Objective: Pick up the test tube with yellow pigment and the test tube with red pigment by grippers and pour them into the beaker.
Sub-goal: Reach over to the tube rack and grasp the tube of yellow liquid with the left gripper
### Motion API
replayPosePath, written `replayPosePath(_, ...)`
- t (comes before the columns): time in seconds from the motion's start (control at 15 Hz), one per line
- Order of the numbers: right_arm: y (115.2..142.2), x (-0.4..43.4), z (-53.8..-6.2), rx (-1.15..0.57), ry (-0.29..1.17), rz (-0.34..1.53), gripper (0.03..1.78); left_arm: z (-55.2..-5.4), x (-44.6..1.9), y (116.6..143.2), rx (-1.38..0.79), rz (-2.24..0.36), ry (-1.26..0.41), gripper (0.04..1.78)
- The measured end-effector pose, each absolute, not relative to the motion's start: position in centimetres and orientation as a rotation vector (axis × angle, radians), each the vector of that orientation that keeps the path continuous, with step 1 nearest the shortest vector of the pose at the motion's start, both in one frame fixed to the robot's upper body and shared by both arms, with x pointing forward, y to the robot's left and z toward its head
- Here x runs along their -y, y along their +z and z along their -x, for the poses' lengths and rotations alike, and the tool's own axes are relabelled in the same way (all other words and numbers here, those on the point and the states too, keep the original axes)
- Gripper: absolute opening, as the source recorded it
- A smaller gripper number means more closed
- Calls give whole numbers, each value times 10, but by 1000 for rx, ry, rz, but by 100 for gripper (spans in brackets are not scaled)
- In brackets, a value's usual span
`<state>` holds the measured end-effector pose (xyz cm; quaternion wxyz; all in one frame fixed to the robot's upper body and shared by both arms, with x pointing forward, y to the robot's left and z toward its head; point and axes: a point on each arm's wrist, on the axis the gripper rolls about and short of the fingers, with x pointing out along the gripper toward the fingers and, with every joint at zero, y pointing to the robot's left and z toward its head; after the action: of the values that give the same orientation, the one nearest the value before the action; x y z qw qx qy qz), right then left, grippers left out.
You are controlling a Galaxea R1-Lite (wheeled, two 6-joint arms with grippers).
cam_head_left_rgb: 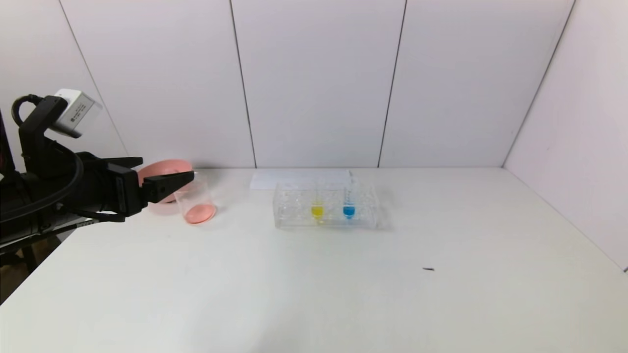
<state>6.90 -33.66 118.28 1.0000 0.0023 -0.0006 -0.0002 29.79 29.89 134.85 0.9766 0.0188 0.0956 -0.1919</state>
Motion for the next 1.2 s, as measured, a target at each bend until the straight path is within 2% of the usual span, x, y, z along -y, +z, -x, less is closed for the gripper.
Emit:
replayPosePath(0.67,1183,337,-69,1,0,-5,170,-303,-273,1335,-258,-7,-484,176)
replayPosePath(1.2,1183,337,-69,1,0,-5,170,-340,-230,1311,-240,-21,-540,176)
